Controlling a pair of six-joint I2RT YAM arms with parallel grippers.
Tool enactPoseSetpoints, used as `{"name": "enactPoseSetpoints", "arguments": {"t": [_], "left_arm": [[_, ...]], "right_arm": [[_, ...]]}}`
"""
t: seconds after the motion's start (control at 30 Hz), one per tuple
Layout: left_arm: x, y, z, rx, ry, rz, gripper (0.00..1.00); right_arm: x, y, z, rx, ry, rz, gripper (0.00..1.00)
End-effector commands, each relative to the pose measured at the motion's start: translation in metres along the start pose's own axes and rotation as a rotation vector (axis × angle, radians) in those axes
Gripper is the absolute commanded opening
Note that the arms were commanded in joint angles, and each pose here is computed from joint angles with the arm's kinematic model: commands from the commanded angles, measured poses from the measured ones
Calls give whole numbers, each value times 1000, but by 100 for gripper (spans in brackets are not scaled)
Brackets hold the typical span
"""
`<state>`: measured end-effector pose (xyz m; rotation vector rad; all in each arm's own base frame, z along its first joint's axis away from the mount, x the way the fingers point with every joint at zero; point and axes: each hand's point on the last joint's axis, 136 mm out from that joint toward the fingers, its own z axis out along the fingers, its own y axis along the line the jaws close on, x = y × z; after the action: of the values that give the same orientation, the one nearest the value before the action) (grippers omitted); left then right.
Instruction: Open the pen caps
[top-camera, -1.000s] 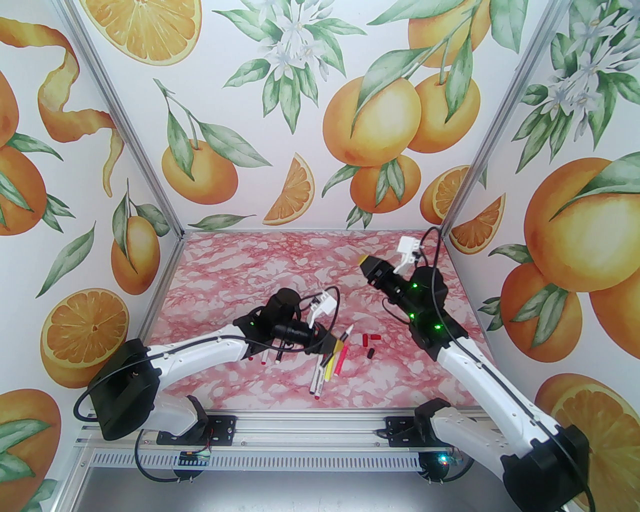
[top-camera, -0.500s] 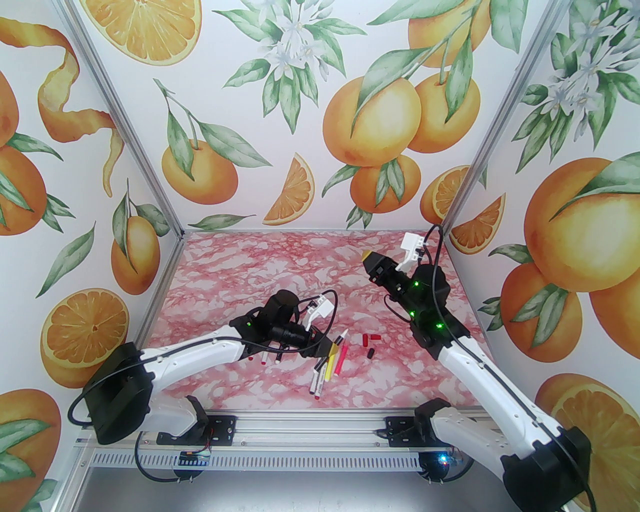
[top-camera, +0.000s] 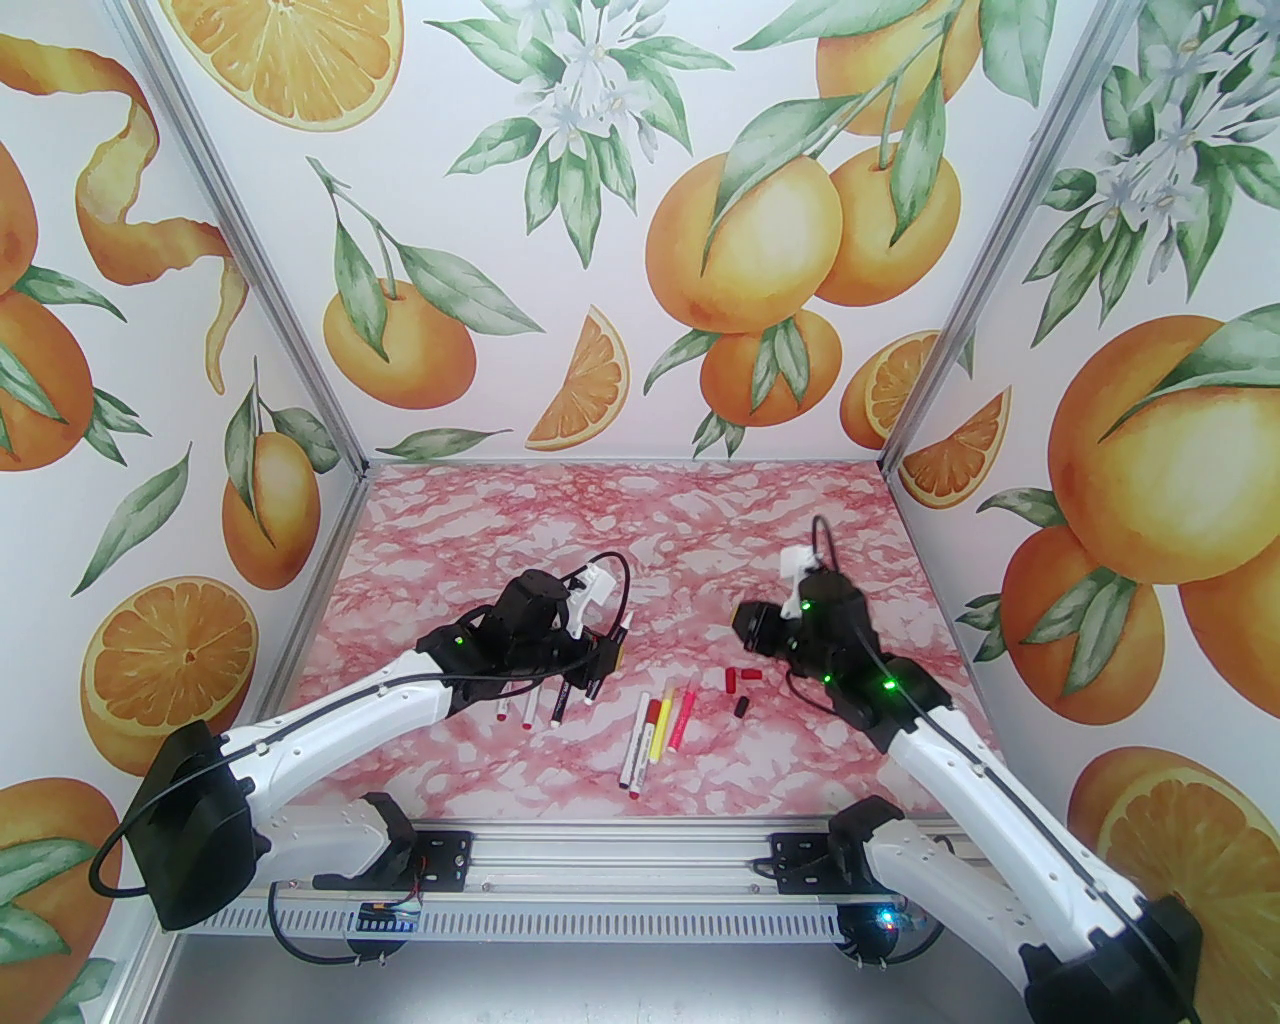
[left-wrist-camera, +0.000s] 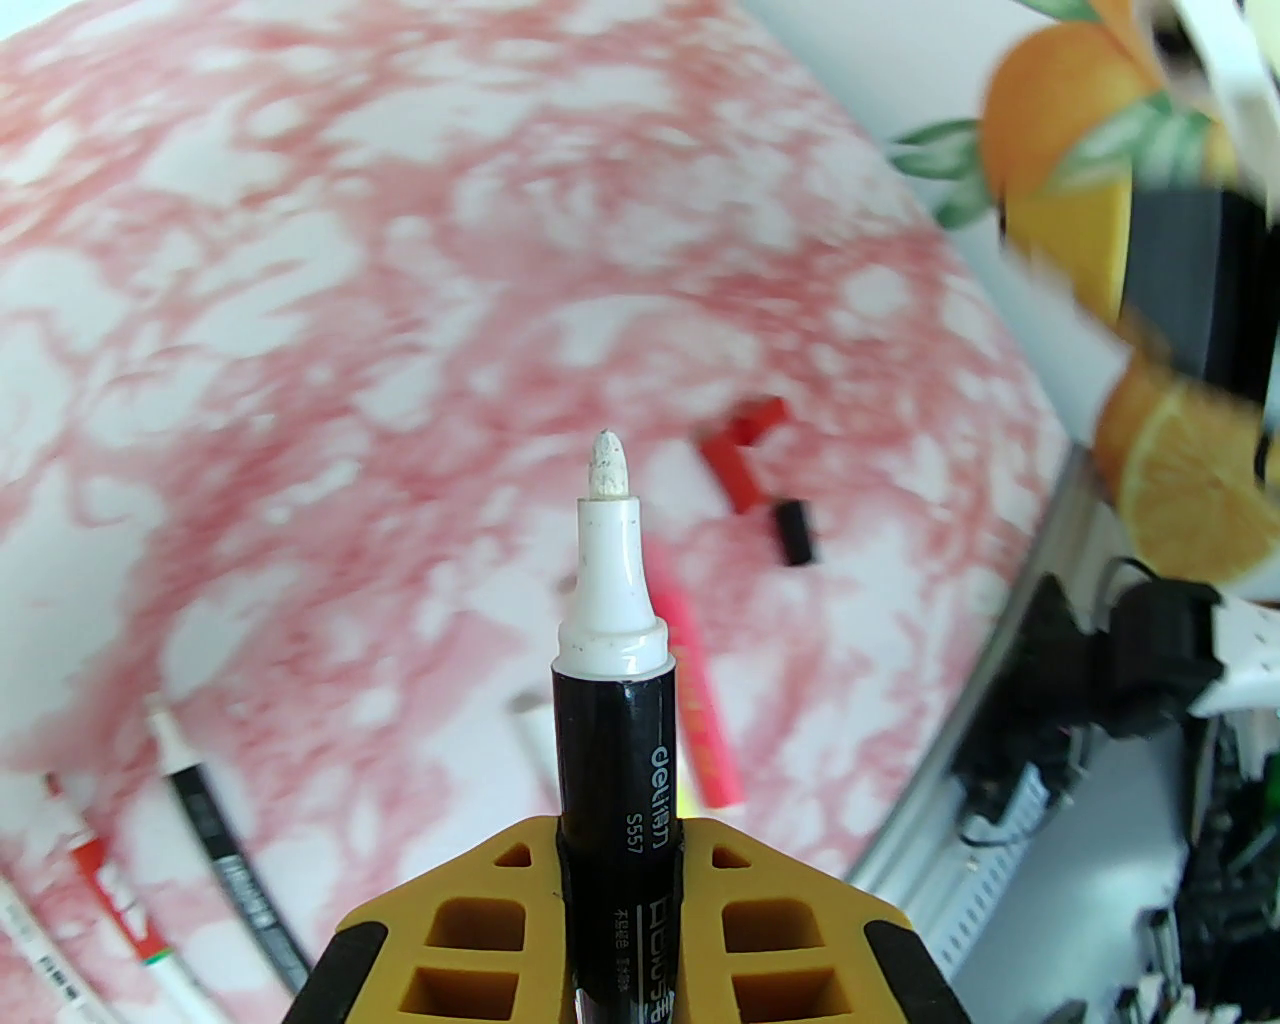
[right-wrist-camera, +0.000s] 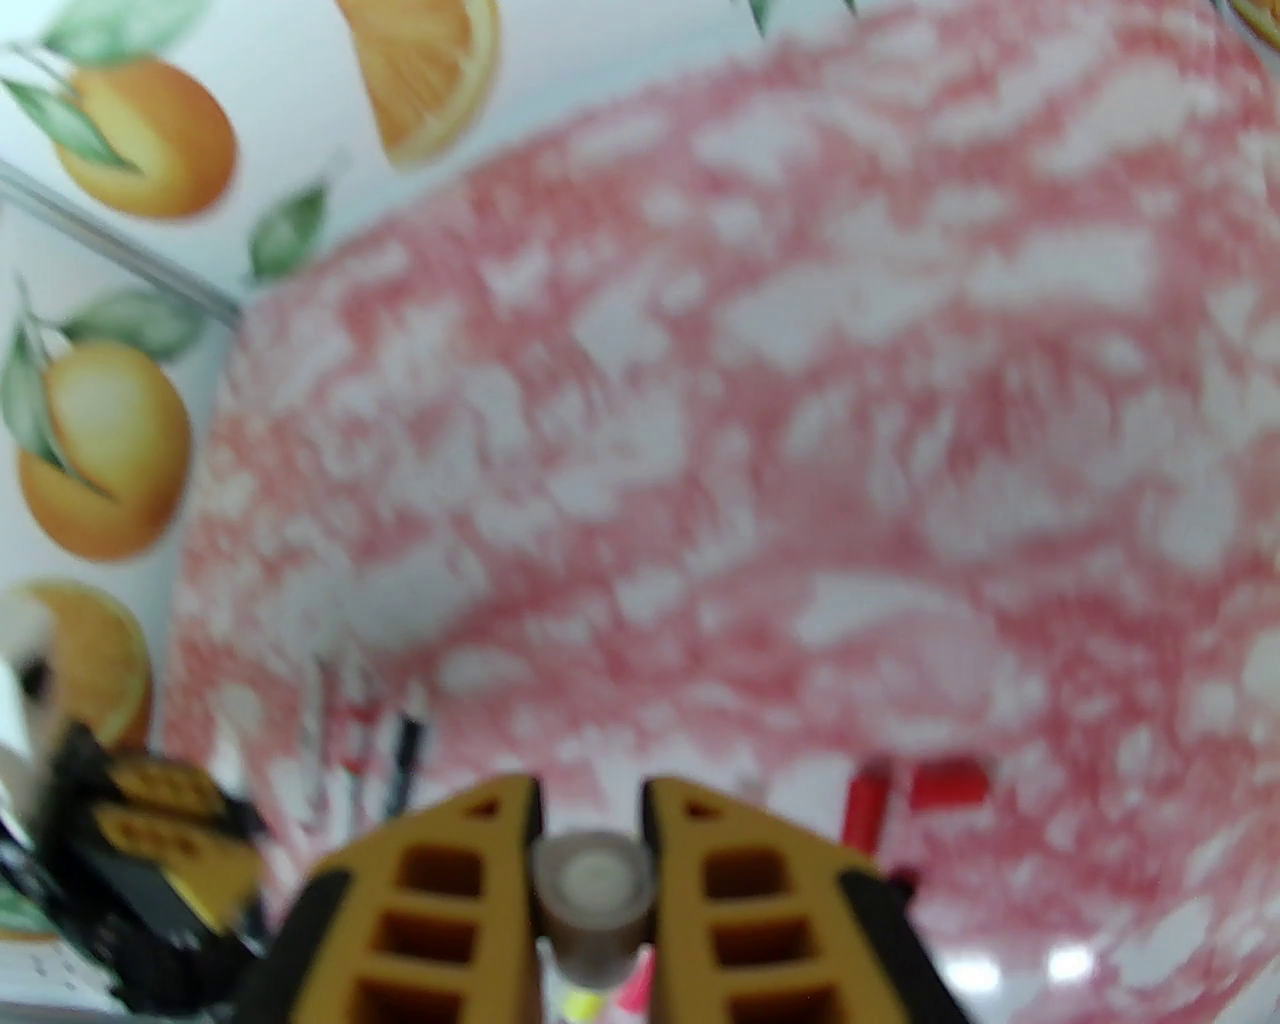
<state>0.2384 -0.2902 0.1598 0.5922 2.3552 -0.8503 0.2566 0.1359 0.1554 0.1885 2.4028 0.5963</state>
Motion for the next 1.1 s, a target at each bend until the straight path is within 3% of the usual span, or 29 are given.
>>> {"name": "enactPoseSetpoints", "arguments": {"t": [0.0,0.6,1.07], "left_arm": [[7,15,-6,-75,1,-8,0],[23,4,4,-3,43,-19,0],[27,3,14,-14,86,1,0]], "right_arm": [[49,-38,12,164,149,-25,9],[88,-45,69,207,272,-30,16],[95,-54,77,264,283,-50,24]]}}
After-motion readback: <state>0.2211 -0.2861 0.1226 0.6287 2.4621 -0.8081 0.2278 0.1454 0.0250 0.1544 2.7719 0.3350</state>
